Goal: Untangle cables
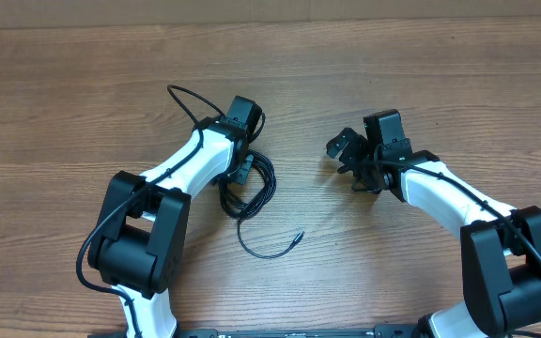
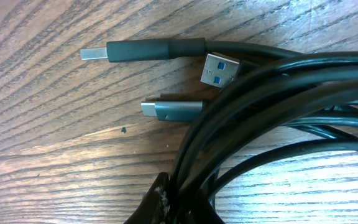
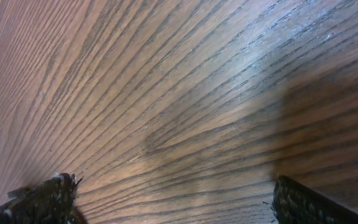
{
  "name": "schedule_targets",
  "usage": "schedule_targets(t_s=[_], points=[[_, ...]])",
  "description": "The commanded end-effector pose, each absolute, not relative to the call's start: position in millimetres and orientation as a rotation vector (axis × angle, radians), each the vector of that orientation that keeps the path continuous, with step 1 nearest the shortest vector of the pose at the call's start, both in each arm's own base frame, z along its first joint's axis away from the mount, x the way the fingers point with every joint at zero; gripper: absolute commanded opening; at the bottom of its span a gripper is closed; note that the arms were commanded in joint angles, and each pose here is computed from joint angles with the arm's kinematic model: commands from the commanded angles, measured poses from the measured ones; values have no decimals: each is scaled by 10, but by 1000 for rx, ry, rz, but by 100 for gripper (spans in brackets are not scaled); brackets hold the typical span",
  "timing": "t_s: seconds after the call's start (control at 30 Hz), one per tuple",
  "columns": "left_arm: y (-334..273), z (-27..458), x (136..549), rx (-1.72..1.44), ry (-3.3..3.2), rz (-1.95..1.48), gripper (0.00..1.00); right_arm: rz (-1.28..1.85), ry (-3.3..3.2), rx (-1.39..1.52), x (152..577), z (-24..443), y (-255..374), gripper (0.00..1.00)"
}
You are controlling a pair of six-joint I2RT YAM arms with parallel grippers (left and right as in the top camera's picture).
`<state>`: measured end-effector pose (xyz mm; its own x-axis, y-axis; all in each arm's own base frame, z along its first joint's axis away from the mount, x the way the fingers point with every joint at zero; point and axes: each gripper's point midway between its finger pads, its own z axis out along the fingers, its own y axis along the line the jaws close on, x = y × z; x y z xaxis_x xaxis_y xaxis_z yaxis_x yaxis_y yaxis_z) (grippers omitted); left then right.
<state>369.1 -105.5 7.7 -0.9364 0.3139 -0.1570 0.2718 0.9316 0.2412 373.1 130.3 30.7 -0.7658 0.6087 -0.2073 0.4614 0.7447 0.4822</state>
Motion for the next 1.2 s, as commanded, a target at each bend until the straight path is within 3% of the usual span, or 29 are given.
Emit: schedule_targets(t_s=[0.0,0.23,0.47,0.73,0.9,0.97,1.0,1.03,1.17], points=[[-1073,20,3651,475,2913,298,7,555,2597,835,3705,257,1269,100],[-1024,30,3666,468,2906,333,11,554,2598,835,3703,257,1268,100],[-614,71,3716,261,2915,473,12,554,2598,835,3703,257,1268,100],[-781,-24,3648,172,3012,131,17,555,2598,835,3704,257,1269,100],[-796,-25,3644,173,3014,120,18,555,2598,835,3704,257,1269,100],[-807,-26,3640,174,3016,110,25,555,2598,835,3704,257,1269,100],[-819,-28,3636,174,3018,99,33,555,2598,835,3704,257,1269,100],[-834,-28,3635,175,3020,86,50,555,2598,835,3704,257,1269,100],[-837,-30,3632,175,3021,83,79,555,2598,835,3704,257,1269,100]])
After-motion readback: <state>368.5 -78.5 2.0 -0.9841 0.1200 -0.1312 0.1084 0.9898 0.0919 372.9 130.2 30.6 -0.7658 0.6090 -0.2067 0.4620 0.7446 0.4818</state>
